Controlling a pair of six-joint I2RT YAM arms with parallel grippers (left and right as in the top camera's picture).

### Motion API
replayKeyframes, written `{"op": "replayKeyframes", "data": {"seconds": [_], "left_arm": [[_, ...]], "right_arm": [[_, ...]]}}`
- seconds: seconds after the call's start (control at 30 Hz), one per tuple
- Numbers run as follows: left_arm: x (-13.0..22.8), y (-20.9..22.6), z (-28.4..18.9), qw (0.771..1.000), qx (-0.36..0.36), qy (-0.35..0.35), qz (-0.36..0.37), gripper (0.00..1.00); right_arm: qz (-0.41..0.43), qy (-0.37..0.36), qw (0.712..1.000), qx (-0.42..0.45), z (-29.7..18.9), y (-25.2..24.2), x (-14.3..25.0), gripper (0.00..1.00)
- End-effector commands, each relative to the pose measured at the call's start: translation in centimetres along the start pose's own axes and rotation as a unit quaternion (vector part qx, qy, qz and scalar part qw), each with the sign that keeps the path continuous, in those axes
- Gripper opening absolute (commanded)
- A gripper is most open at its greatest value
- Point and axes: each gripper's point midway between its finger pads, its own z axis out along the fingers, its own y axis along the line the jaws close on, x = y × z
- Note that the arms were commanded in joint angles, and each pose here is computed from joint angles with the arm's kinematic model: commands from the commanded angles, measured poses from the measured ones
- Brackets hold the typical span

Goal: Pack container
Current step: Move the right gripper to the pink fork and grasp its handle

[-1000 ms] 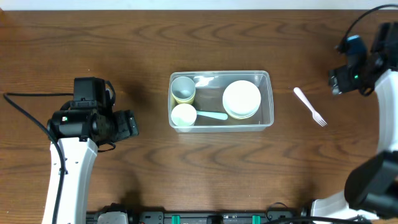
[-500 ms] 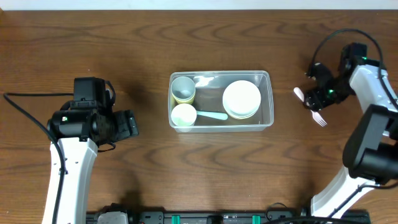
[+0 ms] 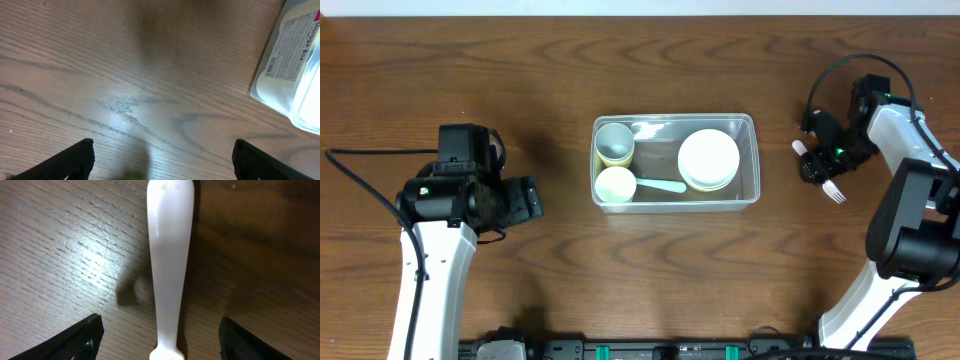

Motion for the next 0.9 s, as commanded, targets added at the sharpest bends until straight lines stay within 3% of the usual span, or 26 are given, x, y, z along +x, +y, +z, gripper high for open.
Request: {"op": "replayKeyframes", "data": {"seconds": [0.0,0.47,0.6,0.63,0.87], "left_arm": [[-0.1,0.1,0.1,1.000,-0.001,0.001,-0.009,0.88],[-0.1,0.1,0.1,1.000,-0.001,0.001,-0.009,0.88],[-0.1,0.1,0.1,1.000,-0.001,0.001,-0.009,0.88],[-0.1,0.1,0.1,1.000,-0.001,0.001,-0.009,0.88],[-0.1,0.1,0.1,1.000,-0.001,0.001,-0.009,0.88]], "right_arm": [[0.008,0.015,1.000,-0.002,0.7,0.3,0.5,0.75],[0.014,0.019,1.000,-0.011,2.7,1.3,1.6,0.74],[0.027,0.012,1.000,-0.006,2.7,1.0,1.3,0.64],[0.034,0.009,0.999,-0.003,2.8,0.9,1.2,0.57],[0.043,0.003,0.999,0.001,2.8,0.7,0.9,0.30]]}}
